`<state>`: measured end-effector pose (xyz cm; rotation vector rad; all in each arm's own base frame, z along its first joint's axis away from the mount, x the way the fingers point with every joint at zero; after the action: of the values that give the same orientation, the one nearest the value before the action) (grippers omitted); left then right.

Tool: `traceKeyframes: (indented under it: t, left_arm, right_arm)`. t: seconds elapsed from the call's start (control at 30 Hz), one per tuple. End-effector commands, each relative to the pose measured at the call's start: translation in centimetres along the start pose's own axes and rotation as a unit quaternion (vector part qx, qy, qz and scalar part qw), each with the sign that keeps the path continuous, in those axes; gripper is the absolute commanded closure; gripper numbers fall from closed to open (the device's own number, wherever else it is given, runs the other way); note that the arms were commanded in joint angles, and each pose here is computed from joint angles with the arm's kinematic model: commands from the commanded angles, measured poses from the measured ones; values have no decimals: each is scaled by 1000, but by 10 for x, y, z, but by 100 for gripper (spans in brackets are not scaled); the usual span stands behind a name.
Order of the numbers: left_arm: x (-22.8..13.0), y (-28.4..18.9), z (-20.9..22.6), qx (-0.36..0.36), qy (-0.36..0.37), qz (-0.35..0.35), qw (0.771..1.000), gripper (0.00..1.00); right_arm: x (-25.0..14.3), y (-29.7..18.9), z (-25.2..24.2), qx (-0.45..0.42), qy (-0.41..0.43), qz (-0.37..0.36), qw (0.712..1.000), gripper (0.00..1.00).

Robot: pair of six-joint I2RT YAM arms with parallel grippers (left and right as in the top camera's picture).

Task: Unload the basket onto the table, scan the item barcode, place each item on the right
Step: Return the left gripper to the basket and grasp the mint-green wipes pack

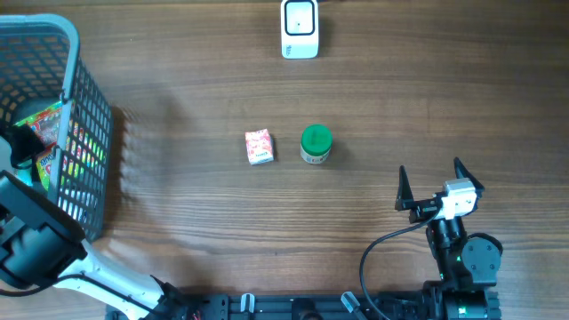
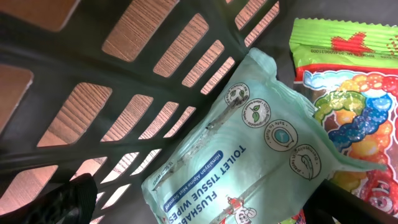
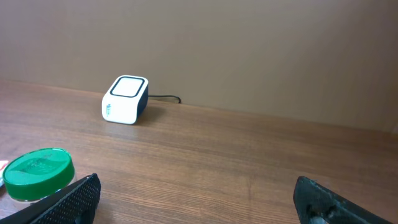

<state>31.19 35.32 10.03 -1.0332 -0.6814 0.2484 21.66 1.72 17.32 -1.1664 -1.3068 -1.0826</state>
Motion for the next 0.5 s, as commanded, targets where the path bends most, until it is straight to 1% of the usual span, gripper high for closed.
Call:
traceKeyframes:
  t: [0.0,0.1,0.23,0.27,0.33,0.4,0.43,0.47]
  left_arm:
    - [-12,26,-11,-19,1,29,999,7]
    - [-19,36,-17,-25,5,43,999,9]
    - [-27,46,-21,-28,9,59,998,21]
    - [-27,46,-21,-28,9,59,998,28]
    - [-26,46,-21,-27,9,58,998,49]
    - [-25,46,-21,-27,8,55,998,78]
    - [-24,46,-21,-27,9,53,998,89]
    - [-24,46,-23,-27,10,53,998,95]
  right_arm:
    - [1,0,-1,-5,-3,-2,1000,0]
    - [1,0,-1,-5,-3,-2,1000,0]
    - [1,0,-1,-5,-3,-2,1000,0]
    - [1,0,-1,-5,-3,-2,1000,0]
    - [1,0,-1,-6,-3,-2,1000,0]
    - [1,0,-1,-6,-3,-2,1000,0]
    - [1,0,-1,-6,-3,-2,1000,0]
    - [1,0,-1,-6,-3,-2,1000,0]
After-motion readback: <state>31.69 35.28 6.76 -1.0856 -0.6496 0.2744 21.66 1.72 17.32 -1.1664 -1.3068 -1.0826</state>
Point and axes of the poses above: each gripper's point midway between its finger pads, its own y axis out along the fingers, its own z axis along the line the jaws close on, x = y × z, the point moved 3 cm from there along -y, back along the fingers, and after that the axes turned 2 degrees about y, right-handed, at the moved point
